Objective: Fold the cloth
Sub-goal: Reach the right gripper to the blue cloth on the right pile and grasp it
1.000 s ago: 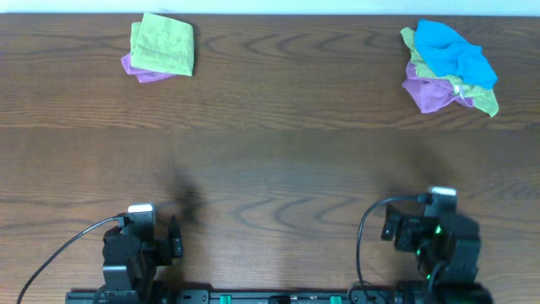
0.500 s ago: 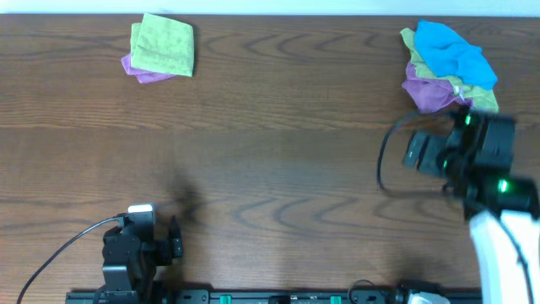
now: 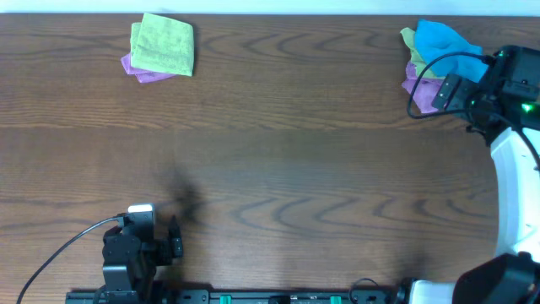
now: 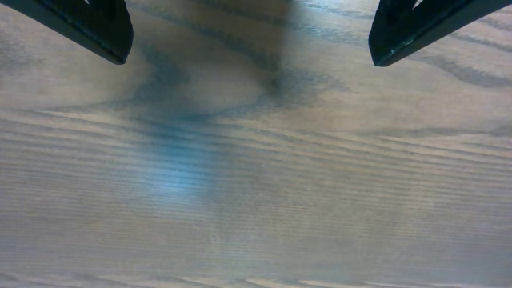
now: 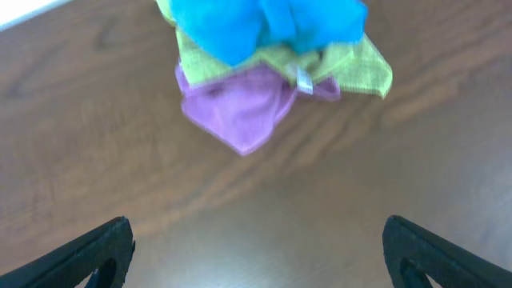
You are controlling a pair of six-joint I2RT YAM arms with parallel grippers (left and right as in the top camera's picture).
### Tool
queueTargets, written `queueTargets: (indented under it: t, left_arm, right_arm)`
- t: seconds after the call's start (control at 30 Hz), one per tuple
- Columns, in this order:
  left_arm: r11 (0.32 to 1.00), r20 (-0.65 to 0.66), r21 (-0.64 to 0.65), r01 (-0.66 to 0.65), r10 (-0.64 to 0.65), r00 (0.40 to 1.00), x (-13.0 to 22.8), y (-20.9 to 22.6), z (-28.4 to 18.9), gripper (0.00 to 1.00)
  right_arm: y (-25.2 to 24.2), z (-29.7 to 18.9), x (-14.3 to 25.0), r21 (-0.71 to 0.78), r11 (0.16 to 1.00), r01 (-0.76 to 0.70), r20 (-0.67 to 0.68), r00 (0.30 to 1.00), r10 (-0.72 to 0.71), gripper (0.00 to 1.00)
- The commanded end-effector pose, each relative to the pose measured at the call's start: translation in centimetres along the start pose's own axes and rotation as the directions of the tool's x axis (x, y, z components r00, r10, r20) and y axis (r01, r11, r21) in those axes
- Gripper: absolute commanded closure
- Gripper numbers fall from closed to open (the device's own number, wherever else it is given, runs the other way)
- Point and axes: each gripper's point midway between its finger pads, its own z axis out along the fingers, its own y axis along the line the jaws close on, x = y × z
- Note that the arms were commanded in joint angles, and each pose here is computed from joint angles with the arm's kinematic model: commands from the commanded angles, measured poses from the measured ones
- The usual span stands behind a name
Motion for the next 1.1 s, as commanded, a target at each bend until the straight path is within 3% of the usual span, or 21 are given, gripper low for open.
queueTargets:
  t: [0.0, 0.3, 0.7, 1.07]
  left_arm:
    - [1.000, -0.062, -0.013, -0.010, 0.009, 0.998, 1.8, 0.2, 0.5, 0.04]
    - [1.000, -0.062, -0.013, -0.010, 0.009, 0.998, 1.8, 0.2, 0.5, 0.04]
    - [1.000, -0.062, -0.013, -0.010, 0.009, 0.998, 1.8, 0.2, 0.5, 0.04]
    - [1.000, -0.062, -0.013, -0.010, 0.009, 0.998, 1.8, 0.2, 0.5, 0.04]
  right_arm:
    - [-0.2, 0.0, -1.6, 0.005, 1.000, -0.022, 0.049, 0.999, 0.022, 0.01]
    - [-0.3, 1.9, -3.8, 0.007, 0.999, -0.046, 0.124, 0.991, 0.045, 0.01]
    - [-1.7, 10.6, -5.8, -0.106, 0.974, -0.201, 0.146, 0.966, 0.215, 0.01]
    - [-1.2, 18.0, -8.8, -0.142, 0.965, -0.222, 0.121, 0.963, 0.239, 0.05]
